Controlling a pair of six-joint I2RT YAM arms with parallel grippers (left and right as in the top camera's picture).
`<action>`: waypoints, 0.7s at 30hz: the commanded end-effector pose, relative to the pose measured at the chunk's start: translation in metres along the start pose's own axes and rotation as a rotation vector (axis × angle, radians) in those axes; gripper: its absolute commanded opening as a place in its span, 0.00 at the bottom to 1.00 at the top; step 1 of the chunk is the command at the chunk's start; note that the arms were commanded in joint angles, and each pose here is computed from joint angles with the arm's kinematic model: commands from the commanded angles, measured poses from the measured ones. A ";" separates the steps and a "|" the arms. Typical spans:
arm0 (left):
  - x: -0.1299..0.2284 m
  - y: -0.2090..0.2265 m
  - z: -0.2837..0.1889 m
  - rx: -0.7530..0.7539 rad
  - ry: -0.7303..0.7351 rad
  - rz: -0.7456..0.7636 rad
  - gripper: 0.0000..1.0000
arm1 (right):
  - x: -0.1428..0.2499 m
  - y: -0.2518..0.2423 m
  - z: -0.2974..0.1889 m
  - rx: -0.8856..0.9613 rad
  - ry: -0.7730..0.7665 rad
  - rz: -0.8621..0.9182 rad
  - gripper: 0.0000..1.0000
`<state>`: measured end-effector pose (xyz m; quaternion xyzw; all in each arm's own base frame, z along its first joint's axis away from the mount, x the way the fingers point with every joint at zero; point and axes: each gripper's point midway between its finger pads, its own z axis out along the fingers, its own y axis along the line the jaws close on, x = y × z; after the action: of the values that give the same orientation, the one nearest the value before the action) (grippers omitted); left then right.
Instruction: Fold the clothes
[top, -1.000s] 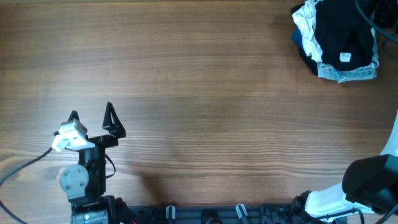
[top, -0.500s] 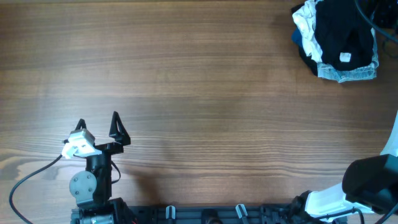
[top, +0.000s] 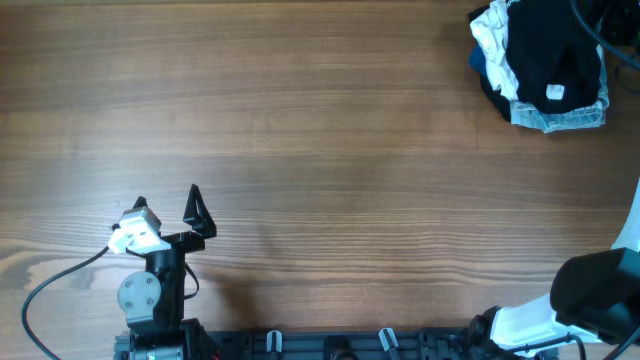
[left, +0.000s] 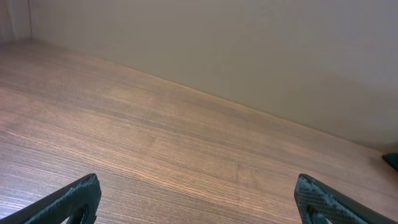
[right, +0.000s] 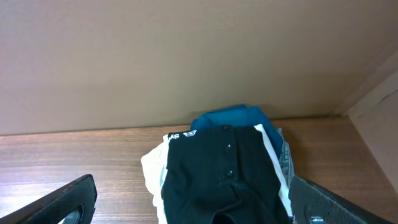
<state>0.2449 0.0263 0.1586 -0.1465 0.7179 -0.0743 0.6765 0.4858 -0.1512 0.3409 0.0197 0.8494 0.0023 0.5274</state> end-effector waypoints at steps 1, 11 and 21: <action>0.002 0.002 0.000 -0.008 0.001 -0.001 1.00 | 0.002 0.002 0.004 -0.004 0.005 0.001 1.00; 0.002 0.002 0.000 -0.008 0.001 -0.001 1.00 | 0.002 0.002 0.004 -0.004 0.005 0.002 1.00; 0.002 0.002 0.000 -0.008 0.001 -0.001 1.00 | 0.009 0.004 0.011 -0.014 0.025 0.005 1.00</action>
<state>0.2449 0.0263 0.1586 -0.1465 0.7179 -0.0743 0.6765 0.4860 -0.1508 0.3407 0.0195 0.8495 0.0026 0.5272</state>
